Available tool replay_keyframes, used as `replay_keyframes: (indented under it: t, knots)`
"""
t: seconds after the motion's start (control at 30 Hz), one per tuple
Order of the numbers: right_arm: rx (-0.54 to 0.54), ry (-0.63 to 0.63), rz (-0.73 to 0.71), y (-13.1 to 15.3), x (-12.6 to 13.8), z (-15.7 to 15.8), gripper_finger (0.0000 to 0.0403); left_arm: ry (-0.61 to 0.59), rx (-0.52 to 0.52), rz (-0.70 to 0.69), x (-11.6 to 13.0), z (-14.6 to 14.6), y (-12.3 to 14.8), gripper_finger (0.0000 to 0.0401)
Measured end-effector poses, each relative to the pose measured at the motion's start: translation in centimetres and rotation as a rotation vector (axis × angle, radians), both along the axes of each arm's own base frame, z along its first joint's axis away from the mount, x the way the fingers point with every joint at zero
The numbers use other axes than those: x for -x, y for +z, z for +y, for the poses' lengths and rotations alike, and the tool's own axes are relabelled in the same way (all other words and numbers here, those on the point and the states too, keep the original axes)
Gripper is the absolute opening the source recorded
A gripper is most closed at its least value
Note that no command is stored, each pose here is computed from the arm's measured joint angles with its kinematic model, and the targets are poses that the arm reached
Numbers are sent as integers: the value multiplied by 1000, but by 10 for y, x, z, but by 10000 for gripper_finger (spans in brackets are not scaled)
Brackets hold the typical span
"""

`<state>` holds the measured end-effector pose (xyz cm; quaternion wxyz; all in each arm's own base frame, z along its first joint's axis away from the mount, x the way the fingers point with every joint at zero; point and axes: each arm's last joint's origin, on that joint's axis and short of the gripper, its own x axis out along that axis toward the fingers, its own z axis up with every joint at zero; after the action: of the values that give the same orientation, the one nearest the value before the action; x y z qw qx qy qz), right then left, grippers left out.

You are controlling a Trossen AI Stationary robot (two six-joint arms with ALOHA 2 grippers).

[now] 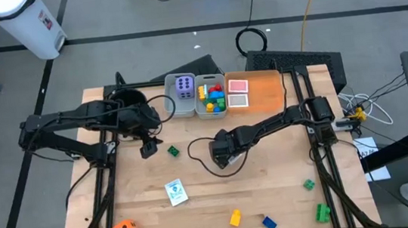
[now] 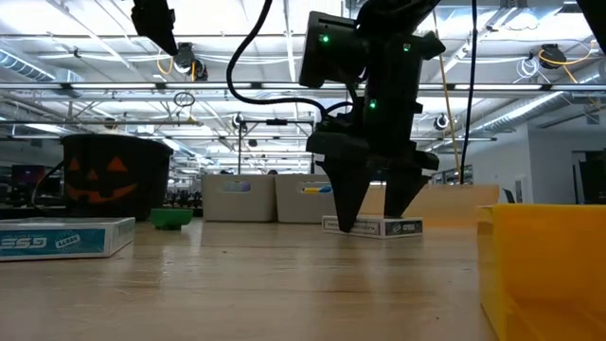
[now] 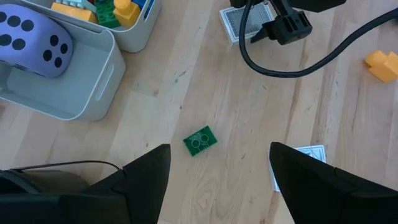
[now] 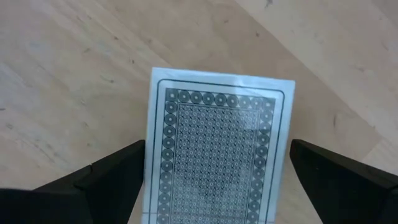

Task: Pick & Place Toys
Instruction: Put the black playing card into the orange bin

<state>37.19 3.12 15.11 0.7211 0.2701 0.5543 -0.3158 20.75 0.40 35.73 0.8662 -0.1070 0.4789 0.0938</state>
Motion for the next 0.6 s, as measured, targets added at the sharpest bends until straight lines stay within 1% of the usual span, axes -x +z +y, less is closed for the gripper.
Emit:
replay_keyframes:
  t: [0.23, 0.6]
  knots:
    - [-10, 30, -4, 0, -1, 1, 379, -1, -1, 0, 0, 0, 0, 282]
    - [-10, 30, 1, 0, 0, 1, 318, -4, -3, 0, 0, 0, 0, 282]
